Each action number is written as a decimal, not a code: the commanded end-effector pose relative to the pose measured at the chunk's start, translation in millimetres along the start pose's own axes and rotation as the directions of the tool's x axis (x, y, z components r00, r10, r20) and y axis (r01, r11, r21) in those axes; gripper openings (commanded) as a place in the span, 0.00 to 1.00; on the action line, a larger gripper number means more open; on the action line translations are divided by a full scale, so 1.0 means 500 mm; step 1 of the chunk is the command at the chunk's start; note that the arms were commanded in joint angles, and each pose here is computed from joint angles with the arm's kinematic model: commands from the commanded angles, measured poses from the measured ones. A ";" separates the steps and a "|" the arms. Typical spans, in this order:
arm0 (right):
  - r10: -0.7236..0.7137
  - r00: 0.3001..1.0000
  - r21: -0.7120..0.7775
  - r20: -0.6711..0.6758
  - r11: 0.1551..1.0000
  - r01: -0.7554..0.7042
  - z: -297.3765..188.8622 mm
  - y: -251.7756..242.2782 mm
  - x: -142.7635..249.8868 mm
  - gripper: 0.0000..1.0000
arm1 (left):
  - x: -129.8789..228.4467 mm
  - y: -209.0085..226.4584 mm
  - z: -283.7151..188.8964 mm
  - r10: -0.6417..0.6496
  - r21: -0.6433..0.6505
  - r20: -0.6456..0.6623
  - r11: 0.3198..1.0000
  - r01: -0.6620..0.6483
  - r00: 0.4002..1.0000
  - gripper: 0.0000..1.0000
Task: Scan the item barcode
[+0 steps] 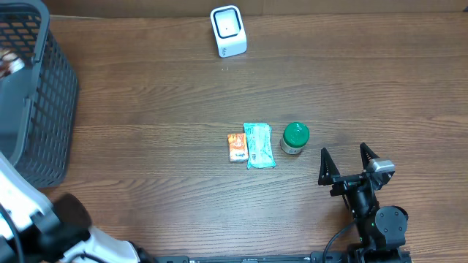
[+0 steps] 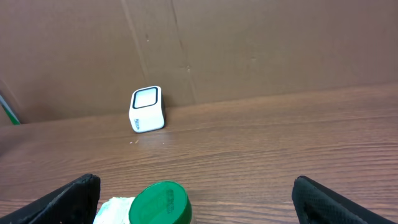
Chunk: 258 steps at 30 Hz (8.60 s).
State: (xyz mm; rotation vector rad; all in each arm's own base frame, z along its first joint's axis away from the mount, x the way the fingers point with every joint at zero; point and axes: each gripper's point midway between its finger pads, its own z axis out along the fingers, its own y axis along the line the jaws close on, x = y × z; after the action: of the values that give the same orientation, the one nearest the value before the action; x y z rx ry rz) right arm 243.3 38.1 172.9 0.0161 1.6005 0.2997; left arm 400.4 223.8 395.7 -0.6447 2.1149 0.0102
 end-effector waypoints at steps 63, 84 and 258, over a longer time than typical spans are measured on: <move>0.004 1.000 0.012 0.004 1.000 -0.004 0.000 -0.006 0.004 1.00 | 0.914 -0.371 0.115 0.240 0.088 -0.693 0.964 -0.250 0.680 0.52; 0.004 1.000 0.012 0.004 1.000 -0.004 0.000 -0.006 0.004 1.00 | 0.869 -0.311 0.150 0.089 -0.062 -0.677 0.982 -0.178 0.731 0.31; 0.004 1.000 0.012 0.004 1.000 -0.004 0.000 -0.006 0.004 1.00 | 0.653 -0.179 0.158 -0.037 -0.316 -0.423 0.942 -0.109 0.905 0.97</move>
State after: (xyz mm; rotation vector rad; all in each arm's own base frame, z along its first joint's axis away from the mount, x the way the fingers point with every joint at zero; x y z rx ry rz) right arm 243.2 38.1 173.1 0.0163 1.5998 0.3001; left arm 341.9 -19.8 107.3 -0.8177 2.6907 0.0772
